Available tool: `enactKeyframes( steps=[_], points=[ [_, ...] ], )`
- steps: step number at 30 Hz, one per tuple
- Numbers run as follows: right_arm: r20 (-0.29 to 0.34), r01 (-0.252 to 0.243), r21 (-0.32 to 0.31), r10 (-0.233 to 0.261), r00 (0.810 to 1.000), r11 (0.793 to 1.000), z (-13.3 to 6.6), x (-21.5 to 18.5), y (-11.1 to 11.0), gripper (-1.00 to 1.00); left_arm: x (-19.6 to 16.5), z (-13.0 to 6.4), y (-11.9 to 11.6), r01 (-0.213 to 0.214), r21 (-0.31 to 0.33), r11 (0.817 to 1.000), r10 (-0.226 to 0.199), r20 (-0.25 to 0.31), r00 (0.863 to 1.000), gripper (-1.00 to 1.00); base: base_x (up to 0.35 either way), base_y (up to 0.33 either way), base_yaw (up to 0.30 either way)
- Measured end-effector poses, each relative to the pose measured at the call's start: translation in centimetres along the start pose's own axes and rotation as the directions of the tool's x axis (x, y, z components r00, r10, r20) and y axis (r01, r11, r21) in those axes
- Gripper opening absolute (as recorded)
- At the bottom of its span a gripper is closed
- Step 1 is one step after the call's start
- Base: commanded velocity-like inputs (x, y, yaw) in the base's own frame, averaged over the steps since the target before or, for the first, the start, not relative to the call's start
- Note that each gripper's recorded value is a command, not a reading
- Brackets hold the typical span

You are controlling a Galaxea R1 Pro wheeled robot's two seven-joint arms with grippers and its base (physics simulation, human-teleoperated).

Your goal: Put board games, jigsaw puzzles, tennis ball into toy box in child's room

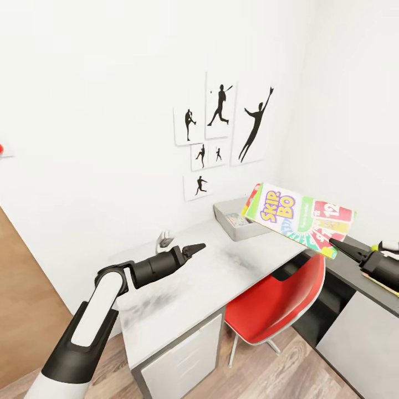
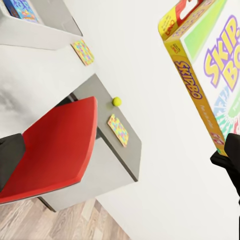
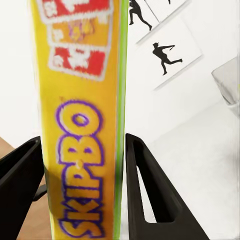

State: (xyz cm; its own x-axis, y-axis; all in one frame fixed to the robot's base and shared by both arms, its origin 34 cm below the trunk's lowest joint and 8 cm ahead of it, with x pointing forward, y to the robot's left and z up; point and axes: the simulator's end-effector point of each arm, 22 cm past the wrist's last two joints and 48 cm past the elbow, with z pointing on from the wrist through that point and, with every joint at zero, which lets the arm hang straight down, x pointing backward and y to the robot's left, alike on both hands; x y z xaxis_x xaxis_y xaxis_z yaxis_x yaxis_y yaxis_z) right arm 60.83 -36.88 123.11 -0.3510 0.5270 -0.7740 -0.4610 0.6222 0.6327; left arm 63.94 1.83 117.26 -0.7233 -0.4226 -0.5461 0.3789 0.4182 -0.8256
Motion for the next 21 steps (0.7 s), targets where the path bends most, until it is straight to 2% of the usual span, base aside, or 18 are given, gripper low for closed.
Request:
enactKeyframes(
  steps=[16,21],
  points=[
    [-0.028,-0.003,-0.016,0.003,1.000,1.000,0.8,0.9,0.4,-1.00,0.1,0.1,0.1,-0.002,-0.004,1.000,0.002,-0.002,1.000,1.00,0.000,-0.060,0.000],
    [-0.047,-0.005,-0.026,0.004,0.999,1.000,1.3,1.5,0.7,-1.00,0.0,0.1,0.1,-0.001,-0.003,1.000,0.001,-0.002,1.000,1.00,0.000,-0.179,0.000]
  ],
)
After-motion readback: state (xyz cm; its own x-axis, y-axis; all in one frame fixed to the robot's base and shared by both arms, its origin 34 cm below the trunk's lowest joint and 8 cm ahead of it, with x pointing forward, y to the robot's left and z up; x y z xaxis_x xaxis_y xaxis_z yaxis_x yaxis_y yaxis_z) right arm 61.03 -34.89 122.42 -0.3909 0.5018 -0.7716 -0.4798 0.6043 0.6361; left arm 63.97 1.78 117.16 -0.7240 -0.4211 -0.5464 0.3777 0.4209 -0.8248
